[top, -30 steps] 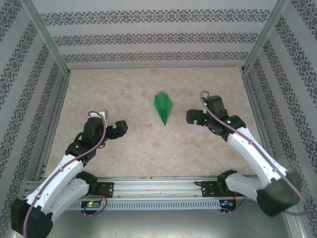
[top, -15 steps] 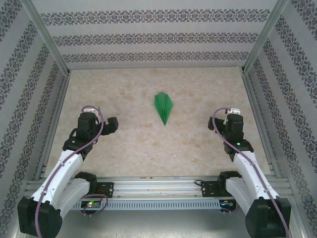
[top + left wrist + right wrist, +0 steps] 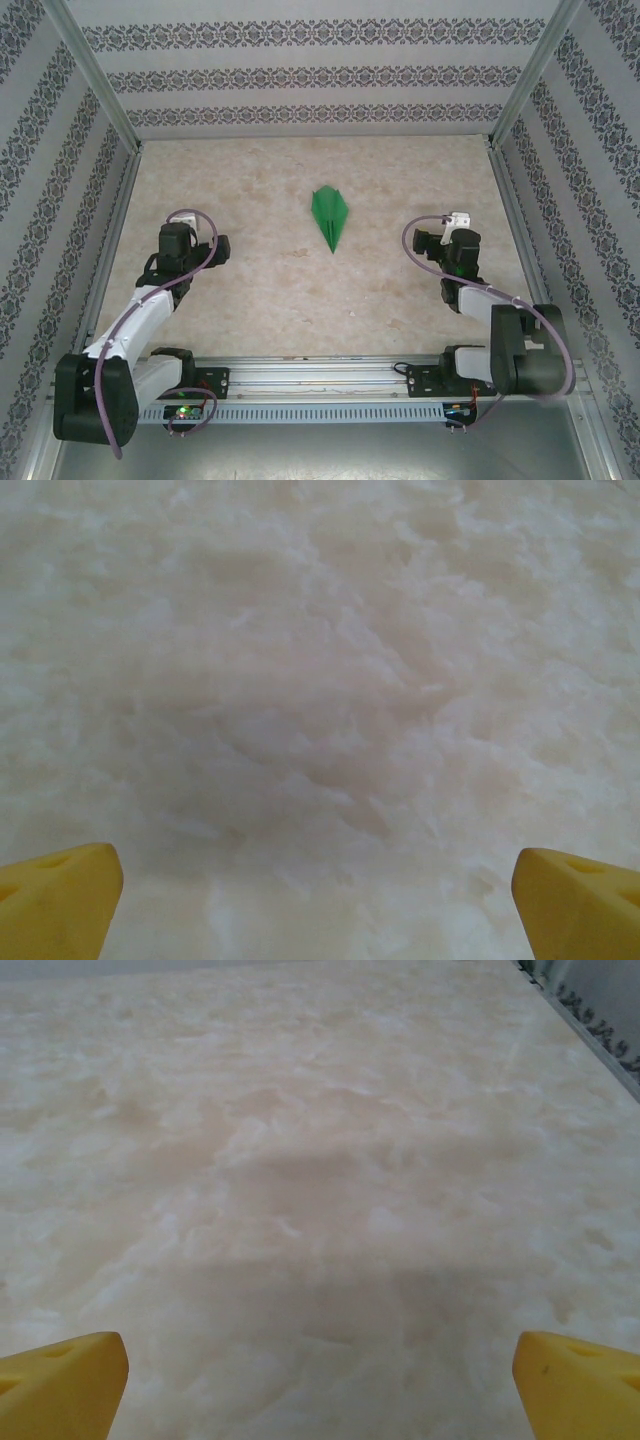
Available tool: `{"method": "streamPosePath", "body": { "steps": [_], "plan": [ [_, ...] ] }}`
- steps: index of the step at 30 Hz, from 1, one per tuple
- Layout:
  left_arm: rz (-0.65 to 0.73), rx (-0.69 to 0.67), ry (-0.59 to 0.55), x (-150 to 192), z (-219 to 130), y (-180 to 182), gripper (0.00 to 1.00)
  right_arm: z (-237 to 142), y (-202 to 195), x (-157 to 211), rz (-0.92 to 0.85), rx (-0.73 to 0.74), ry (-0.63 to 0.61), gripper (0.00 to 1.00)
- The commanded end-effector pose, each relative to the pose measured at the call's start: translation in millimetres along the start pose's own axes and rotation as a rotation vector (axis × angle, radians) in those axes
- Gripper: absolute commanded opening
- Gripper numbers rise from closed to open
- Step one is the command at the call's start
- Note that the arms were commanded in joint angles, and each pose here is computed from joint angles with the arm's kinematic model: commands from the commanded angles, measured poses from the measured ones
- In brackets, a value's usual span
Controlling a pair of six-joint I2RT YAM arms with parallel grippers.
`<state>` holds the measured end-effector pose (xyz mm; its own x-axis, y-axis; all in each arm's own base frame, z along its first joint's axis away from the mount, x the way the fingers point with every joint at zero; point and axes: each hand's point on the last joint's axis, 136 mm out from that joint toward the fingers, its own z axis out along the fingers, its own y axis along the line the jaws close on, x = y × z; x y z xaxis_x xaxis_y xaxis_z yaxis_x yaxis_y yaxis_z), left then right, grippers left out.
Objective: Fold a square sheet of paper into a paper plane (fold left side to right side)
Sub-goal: Reset both arms
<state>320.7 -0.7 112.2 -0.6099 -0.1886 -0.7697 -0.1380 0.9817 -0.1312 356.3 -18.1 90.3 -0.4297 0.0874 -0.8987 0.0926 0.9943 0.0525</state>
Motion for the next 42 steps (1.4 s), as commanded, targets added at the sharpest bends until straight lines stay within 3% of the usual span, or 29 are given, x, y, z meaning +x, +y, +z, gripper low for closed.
{"method": "streamPosePath", "body": {
  "steps": [1, 3, 11, 28, 37, 42],
  "plan": [
    [0.041, -0.017, -0.102, -20.8, 3.4, 5.9, 1.00, 4.0, 15.4, -46.8, -0.005, -0.100, -0.155, 0.98],
    [0.044, -0.022, -0.110, -20.0, 6.4, 8.2, 1.00, 6.8, 19.8, -49.7, -0.006, -0.127, -0.195, 0.98],
    [0.057, -0.021, -0.142, -14.3, 19.7, 12.9, 1.00, 23.9, 27.2, -19.8, -0.021, -0.172, -0.136, 0.98],
    [0.167, 0.153, -0.373, -42.5, 42.1, -12.4, 1.00, 29.3, 29.0, -30.4, -0.049, -0.122, -0.139, 0.98],
    [0.178, 0.213, -0.437, -27.1, 57.2, -12.2, 1.00, 29.3, 29.7, -30.2, -0.051, -0.123, -0.139, 0.98],
    [0.141, 0.157, -0.357, -31.8, 71.9, -1.0, 1.00, 29.3, 29.5, -30.1, -0.051, -0.123, -0.138, 0.98]
  ]
}}
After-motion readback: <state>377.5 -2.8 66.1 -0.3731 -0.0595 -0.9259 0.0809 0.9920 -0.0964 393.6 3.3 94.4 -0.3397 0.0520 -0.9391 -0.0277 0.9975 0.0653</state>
